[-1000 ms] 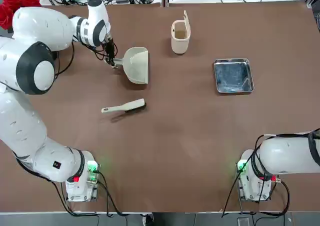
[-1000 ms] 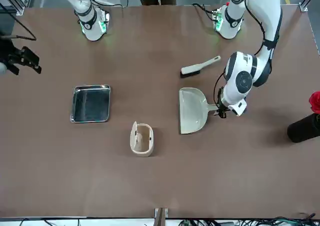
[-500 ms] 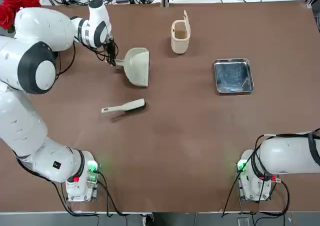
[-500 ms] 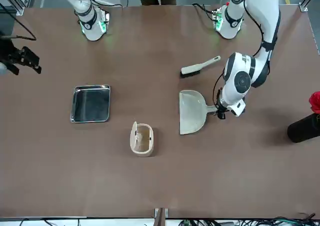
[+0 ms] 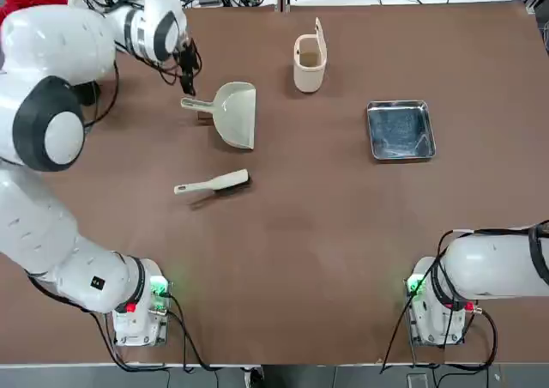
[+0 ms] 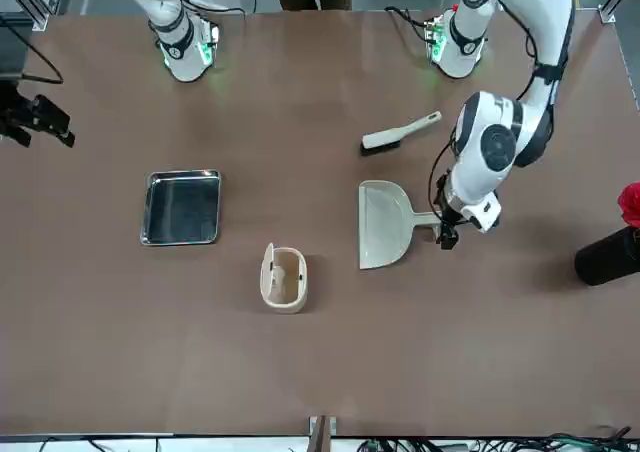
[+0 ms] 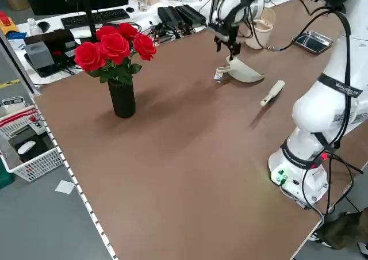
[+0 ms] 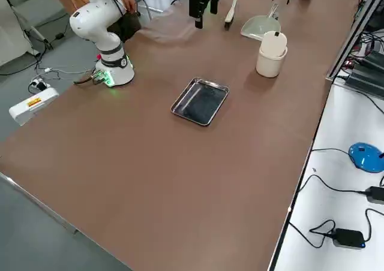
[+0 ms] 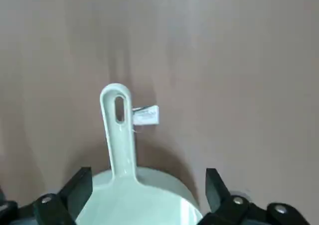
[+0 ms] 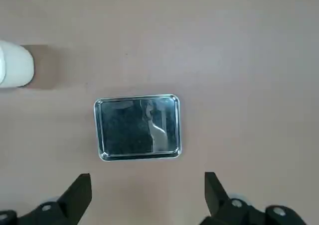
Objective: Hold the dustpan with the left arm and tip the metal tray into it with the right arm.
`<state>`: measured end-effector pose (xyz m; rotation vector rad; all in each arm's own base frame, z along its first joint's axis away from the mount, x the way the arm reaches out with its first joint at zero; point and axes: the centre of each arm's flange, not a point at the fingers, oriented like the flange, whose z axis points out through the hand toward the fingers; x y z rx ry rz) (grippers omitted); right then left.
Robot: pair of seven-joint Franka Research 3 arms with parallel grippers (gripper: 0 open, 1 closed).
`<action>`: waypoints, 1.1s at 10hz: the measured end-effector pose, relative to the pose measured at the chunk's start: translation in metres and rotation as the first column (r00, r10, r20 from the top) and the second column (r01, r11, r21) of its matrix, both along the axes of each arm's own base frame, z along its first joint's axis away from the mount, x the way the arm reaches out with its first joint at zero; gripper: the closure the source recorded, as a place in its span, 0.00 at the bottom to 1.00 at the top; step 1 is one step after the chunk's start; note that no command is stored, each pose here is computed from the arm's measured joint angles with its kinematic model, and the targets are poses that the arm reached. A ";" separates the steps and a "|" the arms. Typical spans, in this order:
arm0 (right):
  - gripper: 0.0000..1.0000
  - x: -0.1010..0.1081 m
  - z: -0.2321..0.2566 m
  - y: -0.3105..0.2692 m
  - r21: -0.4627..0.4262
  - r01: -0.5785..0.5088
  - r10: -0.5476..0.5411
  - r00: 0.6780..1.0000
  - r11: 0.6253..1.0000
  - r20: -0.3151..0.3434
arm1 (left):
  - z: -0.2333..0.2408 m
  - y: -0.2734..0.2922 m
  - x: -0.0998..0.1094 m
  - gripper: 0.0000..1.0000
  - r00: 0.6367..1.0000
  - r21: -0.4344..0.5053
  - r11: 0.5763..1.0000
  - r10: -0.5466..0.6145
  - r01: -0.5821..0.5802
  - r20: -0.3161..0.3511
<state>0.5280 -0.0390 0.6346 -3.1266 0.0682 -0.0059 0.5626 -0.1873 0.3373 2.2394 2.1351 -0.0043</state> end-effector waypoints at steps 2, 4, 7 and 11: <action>0.00 -0.002 -0.001 -0.014 0.001 0.027 -0.027 1.000 1.000 -0.006 | 0.073 0.008 0.020 0.00 0.999 -0.006 0.999 -0.046 0.046 0.013; 0.00 -0.001 -0.002 -0.014 0.001 0.027 -0.027 1.000 1.000 -0.008 | 0.136 0.022 0.034 0.00 0.983 0.016 0.983 -0.185 0.185 0.004; 0.00 0.003 -0.003 -0.014 0.000 0.026 -0.026 1.000 1.000 0.013 | 0.191 0.080 0.041 0.00 0.920 0.031 0.920 -0.392 0.391 0.013; 0.00 0.002 -0.004 -0.031 0.000 0.056 -0.056 0.998 0.998 0.021 | 0.242 0.104 0.030 0.00 0.570 0.002 0.570 -0.822 0.822 -0.018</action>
